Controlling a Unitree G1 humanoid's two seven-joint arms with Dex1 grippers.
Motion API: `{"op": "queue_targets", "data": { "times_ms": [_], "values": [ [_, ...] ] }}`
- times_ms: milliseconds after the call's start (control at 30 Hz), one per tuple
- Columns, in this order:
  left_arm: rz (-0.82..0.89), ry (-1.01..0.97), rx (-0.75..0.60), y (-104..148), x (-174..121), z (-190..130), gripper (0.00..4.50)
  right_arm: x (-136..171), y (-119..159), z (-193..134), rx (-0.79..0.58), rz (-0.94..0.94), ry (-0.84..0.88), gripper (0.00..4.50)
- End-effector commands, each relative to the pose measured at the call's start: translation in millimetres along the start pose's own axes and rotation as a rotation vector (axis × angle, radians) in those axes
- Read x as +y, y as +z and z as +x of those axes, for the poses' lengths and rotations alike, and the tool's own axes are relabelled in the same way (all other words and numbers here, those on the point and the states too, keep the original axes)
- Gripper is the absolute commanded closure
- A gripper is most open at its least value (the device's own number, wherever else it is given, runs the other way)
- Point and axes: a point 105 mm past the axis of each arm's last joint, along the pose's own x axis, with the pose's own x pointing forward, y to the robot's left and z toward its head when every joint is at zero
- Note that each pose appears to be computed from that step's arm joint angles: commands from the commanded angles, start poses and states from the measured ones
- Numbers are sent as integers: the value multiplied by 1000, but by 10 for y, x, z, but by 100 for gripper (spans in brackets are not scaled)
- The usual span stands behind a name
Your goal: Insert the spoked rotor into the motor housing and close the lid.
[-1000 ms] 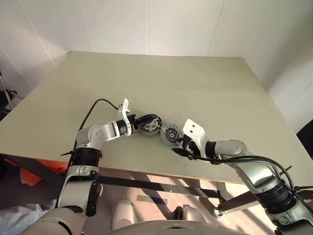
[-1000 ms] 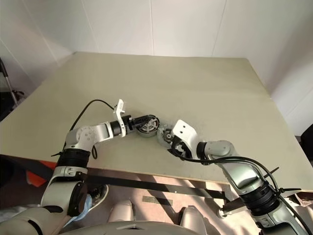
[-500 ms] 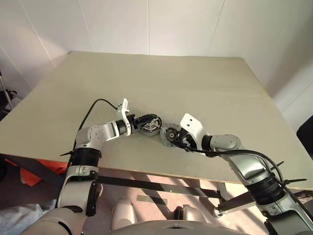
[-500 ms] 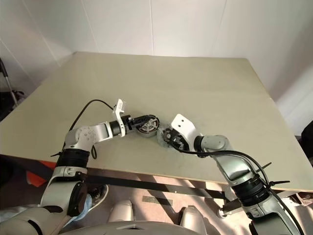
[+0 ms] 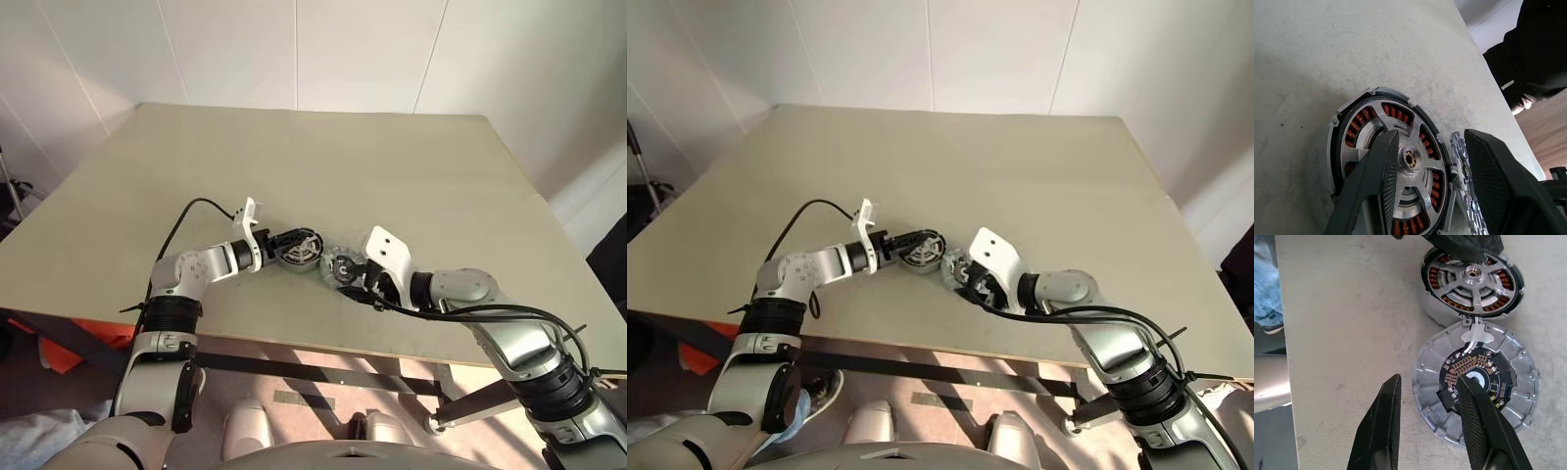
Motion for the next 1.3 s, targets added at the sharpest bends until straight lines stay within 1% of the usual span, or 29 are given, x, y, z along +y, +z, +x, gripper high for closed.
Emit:
{"op": "queue_targets", "data": {
  "times_ms": [33,433,733,1067,1300],
  "values": [
    [36,-8,-28,117,-40,-43,225,-28,25,45,-22,-20,-13,252],
    [39,13,-34,138,-3,-104,225,11,-78,138,-6,-27,-5,252],
    [40,18,-34,145,3,-110,225,-116,-93,212,0,-34,-61,252],
    [37,16,-28,105,-1,-86,225,-247,-119,196,14,-53,-100,252],
    [38,13,-24,94,-9,-71,225,-402,-126,204,32,-113,-130,252]
  ]
}}
